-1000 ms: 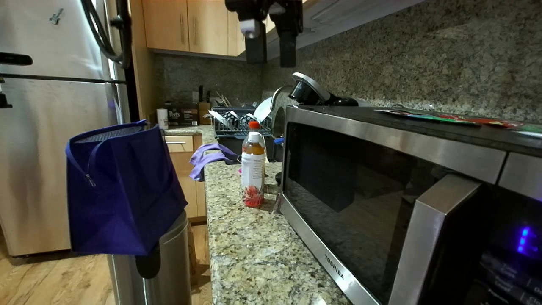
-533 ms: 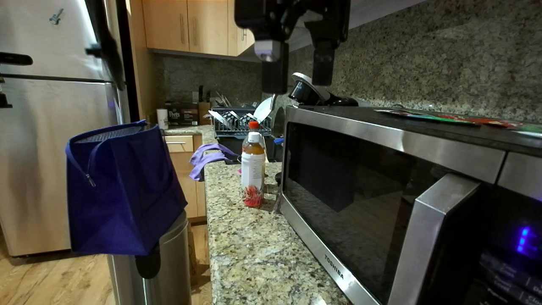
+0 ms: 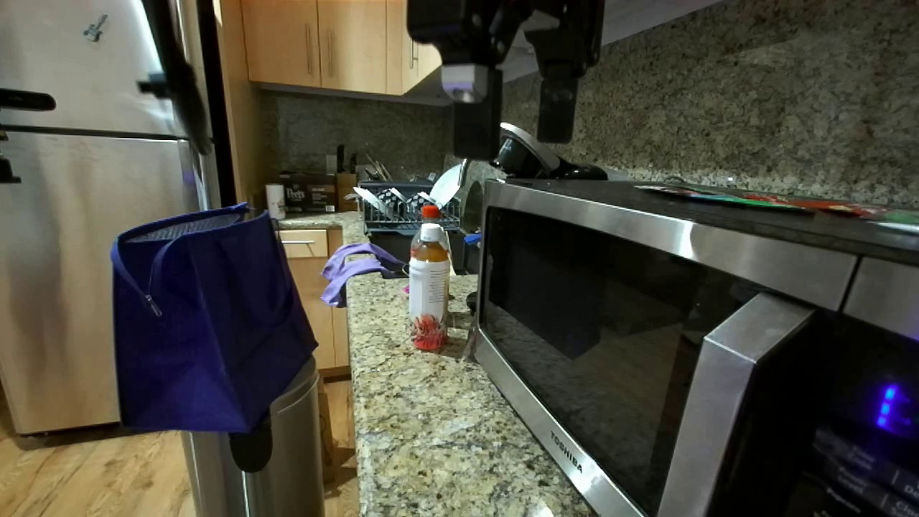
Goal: Open the microwave
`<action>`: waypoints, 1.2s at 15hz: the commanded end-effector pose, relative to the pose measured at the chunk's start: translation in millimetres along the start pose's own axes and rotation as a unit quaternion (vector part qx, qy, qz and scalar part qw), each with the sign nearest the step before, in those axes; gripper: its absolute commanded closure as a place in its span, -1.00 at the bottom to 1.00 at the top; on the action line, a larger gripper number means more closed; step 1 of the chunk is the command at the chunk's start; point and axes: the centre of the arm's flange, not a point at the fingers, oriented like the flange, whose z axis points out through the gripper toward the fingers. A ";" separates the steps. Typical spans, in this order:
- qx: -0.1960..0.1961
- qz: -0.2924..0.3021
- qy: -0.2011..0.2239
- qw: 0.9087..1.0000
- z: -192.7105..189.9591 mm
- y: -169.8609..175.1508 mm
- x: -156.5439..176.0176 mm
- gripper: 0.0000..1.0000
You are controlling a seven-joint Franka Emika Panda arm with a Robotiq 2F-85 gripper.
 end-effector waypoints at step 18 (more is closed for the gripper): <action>-0.126 -0.263 0.042 0.956 40.8 -5.4 39.3 -1.00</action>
